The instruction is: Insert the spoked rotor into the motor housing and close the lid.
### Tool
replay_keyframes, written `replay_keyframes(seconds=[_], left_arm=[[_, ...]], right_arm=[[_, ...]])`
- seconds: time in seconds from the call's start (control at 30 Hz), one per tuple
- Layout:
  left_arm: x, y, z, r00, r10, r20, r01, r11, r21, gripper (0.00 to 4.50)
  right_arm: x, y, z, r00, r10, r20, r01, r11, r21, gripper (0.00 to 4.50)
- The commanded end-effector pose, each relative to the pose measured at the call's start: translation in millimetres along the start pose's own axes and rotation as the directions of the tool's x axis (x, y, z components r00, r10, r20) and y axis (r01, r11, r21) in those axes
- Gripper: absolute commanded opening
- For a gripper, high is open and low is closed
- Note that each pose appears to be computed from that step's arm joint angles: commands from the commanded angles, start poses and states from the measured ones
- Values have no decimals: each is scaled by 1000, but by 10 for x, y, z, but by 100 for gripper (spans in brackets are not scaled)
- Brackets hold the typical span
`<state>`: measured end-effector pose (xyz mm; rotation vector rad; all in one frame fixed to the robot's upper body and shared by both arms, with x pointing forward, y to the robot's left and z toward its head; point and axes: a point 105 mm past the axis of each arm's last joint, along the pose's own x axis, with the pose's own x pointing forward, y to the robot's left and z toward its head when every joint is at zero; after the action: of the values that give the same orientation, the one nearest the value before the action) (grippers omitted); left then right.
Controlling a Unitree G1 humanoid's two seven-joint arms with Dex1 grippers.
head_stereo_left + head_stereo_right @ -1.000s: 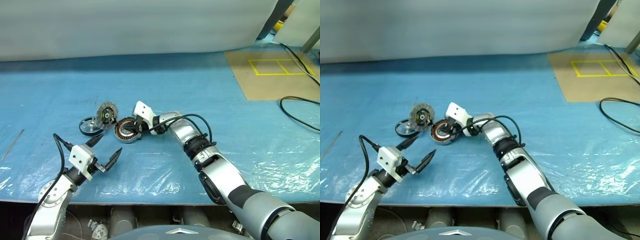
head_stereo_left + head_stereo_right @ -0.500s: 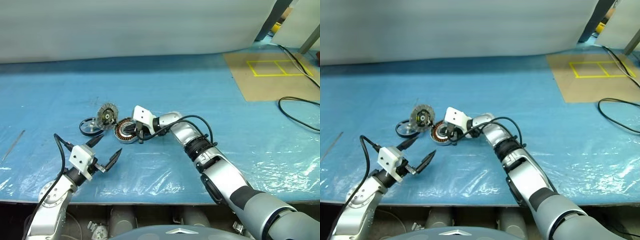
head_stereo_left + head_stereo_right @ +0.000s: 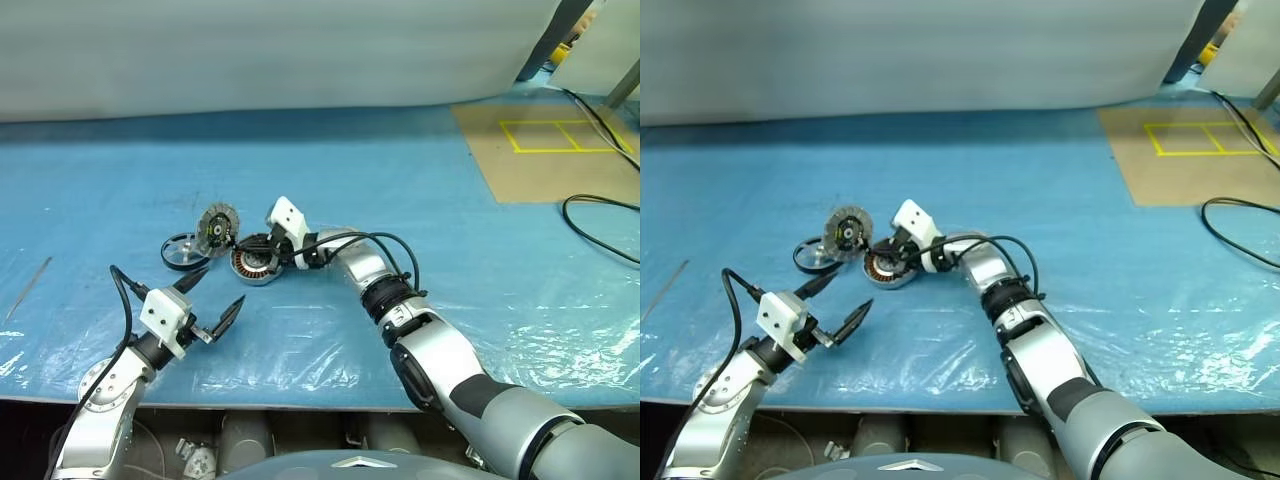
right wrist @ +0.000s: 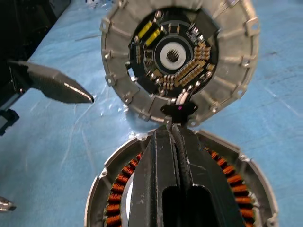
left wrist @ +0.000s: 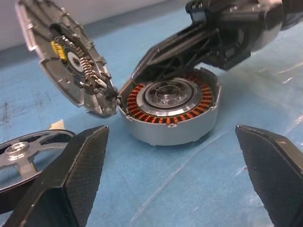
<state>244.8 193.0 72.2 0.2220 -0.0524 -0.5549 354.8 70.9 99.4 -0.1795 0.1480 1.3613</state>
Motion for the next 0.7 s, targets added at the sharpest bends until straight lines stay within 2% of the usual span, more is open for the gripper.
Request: replay_keyframes(seconds=[0.03,0.43,0.7], left_arm=[[12,15,66,1000,-4,28,3,1000,20,450],[14,7,59,1000,-7,26,6,1000,19,450],[29,8,62,1000,-14,27,13,1000,19,450]], right_arm=[[9,11,52,1000,8,6,-8,998,-59,5],[-15,150,-286,981,81,-175,-105,986,-129,5],[-119,182,-587,922,97,-374,-170,971,-167,5]])
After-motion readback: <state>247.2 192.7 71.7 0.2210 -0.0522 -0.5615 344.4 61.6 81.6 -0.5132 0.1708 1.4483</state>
